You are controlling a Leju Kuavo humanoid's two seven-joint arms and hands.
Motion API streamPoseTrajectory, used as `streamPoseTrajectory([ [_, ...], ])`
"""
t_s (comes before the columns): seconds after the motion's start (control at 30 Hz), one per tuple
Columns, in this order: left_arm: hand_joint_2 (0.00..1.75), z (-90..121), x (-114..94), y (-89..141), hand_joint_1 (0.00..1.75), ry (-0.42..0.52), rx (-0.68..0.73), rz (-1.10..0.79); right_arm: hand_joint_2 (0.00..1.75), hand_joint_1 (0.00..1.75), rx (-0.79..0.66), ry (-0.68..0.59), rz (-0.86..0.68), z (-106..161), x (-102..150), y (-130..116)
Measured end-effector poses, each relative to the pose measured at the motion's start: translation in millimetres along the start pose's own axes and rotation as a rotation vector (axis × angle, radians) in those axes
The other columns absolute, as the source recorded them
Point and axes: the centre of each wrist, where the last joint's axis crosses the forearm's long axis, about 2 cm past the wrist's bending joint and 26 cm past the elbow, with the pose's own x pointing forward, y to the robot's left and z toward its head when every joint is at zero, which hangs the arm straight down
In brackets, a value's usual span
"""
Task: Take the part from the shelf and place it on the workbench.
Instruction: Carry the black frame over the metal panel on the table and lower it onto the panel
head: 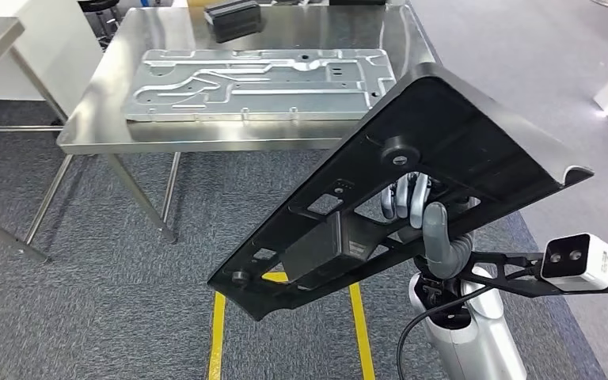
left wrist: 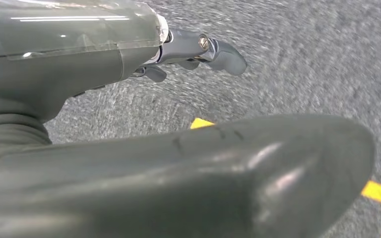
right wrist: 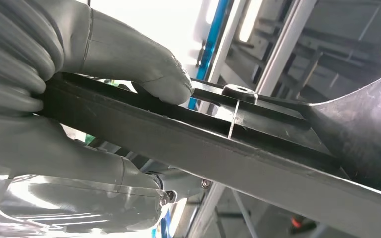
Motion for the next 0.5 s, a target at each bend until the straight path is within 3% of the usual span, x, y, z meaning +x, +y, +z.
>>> streamPoseTrajectory([
  [0.5,0.0,-0.5,-0.2,5.0,0.0,0.003,0.006,0.011,1.75,1.75,-0.018,0.009,0.024,1.0,-2.7,-1.0],
])
